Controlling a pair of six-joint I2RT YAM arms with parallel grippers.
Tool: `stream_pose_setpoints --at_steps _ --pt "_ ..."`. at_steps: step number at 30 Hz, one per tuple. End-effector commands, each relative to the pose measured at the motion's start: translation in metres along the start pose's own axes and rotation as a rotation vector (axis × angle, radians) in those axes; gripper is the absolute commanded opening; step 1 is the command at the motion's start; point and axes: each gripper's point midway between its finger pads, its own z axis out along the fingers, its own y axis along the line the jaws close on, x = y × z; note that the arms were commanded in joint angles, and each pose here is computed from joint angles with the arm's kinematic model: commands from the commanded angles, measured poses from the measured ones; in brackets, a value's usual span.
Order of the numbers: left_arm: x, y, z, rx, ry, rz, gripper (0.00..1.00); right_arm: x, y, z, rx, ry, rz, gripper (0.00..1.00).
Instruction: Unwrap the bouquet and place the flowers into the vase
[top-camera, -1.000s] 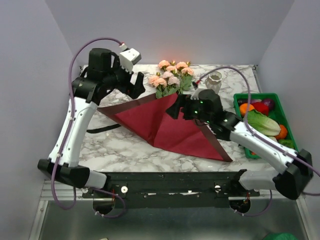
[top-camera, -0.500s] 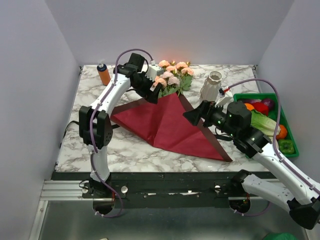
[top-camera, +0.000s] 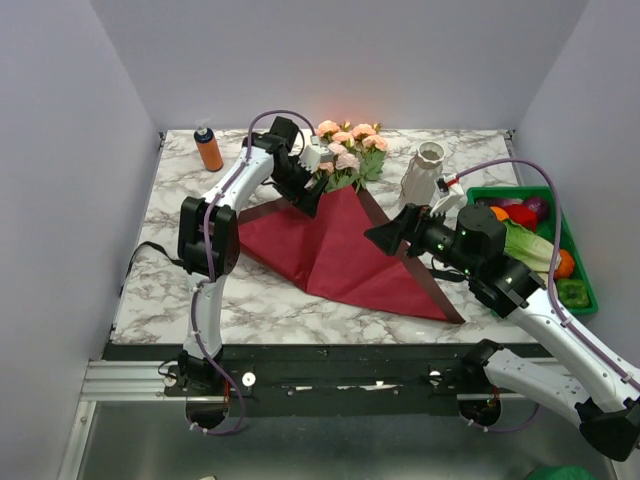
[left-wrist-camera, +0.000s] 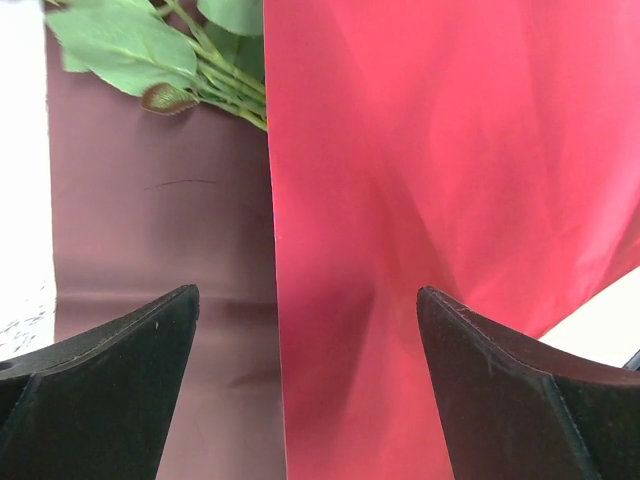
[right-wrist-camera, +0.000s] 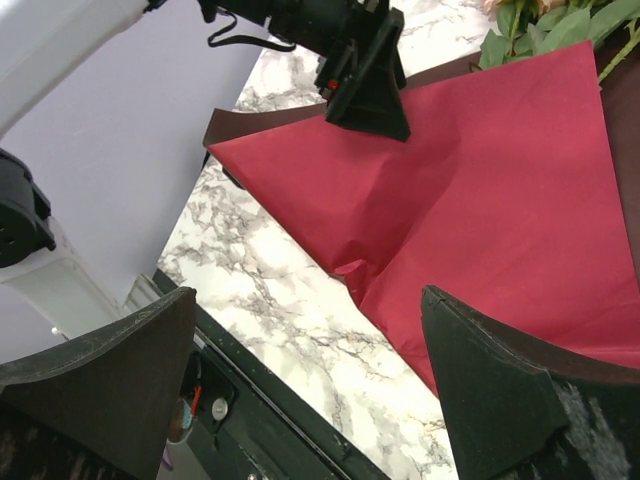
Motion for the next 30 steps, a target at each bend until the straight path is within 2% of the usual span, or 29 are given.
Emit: stream_pose_setpoints --at_steps 1,3,5,6,8,9,15,19,24,26,27,29,30 --pt "0.007 -0.006 0.008 0.061 0.017 0.005 0.99 -0.006 0.009 -0.007 -0.032 -0.001 0.004 0.99" --pt "0.006 -0.008 0.009 0.073 0.010 0.010 0.98 -0.005 0.010 -0.007 -0.040 0.001 0.008 0.98" --pt "0.005 -0.013 0.008 0.094 0.003 0.017 0.93 -0.007 0.012 -0.008 -0.046 -0.004 0.013 0.98" --pt "0.005 -0.016 0.008 0.105 0.004 0.029 0.85 -0.007 0.012 -0.008 -0.045 -0.005 0.015 0.97" --pt "0.005 -0.022 0.006 0.122 0.002 0.036 0.74 -0.009 0.012 -0.009 -0.042 -0.014 0.022 0.97" --pt "0.009 -0.025 0.006 0.129 0.008 0.036 0.64 -0.009 0.011 -0.008 -0.039 -0.015 0.024 0.96" --pt "0.016 -0.036 0.003 0.133 0.010 0.077 0.28 -0.013 0.013 -0.010 -0.039 -0.028 0.028 0.94" --pt "0.014 -0.041 -0.007 0.131 -0.007 0.090 0.16 -0.015 0.014 -0.011 -0.041 -0.034 0.025 0.94" --pt "0.018 -0.057 -0.032 0.132 -0.035 0.151 0.16 -0.020 0.011 -0.012 -0.015 -0.043 0.011 0.94" --pt "0.017 -0.076 -0.056 0.154 -0.080 0.198 0.12 -0.027 0.009 -0.014 0.012 -0.053 -0.006 0.94" --pt "0.029 -0.085 -0.058 0.182 -0.072 0.206 0.10 -0.030 0.008 -0.014 0.024 -0.058 -0.013 0.93" --pt "0.028 -0.112 -0.084 0.230 -0.164 0.282 0.08 -0.040 0.006 -0.016 0.053 -0.072 -0.036 0.94" --pt "0.051 -0.122 -0.080 0.263 -0.141 0.269 0.08 -0.045 0.003 -0.017 0.067 -0.082 -0.041 0.94"
